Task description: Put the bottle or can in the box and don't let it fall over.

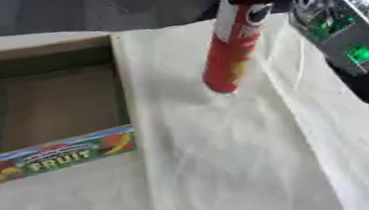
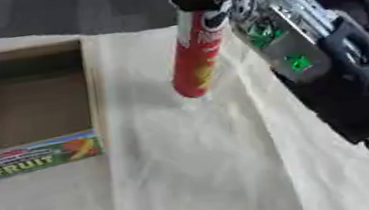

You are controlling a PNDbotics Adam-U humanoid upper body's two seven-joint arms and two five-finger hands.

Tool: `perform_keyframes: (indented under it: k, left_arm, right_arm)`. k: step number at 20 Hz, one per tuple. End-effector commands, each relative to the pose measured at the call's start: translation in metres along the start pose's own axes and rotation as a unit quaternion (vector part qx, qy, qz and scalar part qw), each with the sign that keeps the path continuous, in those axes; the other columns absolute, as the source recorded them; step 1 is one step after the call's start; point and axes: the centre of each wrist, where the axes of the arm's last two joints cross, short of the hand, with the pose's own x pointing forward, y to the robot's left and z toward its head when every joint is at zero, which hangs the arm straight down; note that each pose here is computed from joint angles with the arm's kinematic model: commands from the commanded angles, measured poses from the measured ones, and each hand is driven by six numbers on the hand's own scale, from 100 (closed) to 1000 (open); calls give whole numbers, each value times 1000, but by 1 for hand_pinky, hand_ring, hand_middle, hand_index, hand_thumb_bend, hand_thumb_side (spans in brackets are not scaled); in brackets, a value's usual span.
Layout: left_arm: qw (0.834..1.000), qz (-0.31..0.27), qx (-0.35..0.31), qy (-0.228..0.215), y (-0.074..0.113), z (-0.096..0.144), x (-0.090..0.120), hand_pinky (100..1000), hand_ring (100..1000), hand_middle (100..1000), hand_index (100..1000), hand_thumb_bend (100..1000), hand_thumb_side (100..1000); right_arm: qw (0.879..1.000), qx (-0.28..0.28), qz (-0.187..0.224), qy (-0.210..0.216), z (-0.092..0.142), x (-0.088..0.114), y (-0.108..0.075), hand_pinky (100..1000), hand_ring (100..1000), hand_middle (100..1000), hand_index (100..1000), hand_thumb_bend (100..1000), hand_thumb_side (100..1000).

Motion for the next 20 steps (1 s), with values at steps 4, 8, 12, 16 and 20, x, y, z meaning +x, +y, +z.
perform_keyframes:
  k: [4, 8, 12, 16, 20]
  left_arm:
    - [1000, -8, -7, 0, 1, 1, 3, 531, 879, 814, 794, 191, 872]
    - [1000, -4, -14, -1, -1, -1, 3, 531, 879, 815, 794, 192, 863]
    - [1000, -3, -23, -4, -3, -4, 4, 529, 879, 815, 794, 191, 859]
    - [1000, -1, -31, -7, -4, -6, 5, 529, 879, 815, 794, 193, 854]
    - [999, 1, -38, -8, -6, -8, 6, 529, 879, 815, 794, 195, 855]
  right_arm:
    - [998, -30, -8, -56, 12, 28, -35, 187, 732, 728, 821, 100, 100]
    - [995, -31, -13, -98, 15, 44, -42, 190, 731, 724, 816, 100, 100]
    - [991, -25, -13, -131, 18, 59, -43, 193, 733, 723, 815, 100, 100]
    - [987, -16, -17, -158, 21, 72, -43, 192, 732, 723, 814, 100, 100]
    - [985, -7, -20, -169, 24, 79, -40, 191, 733, 722, 812, 100, 100]
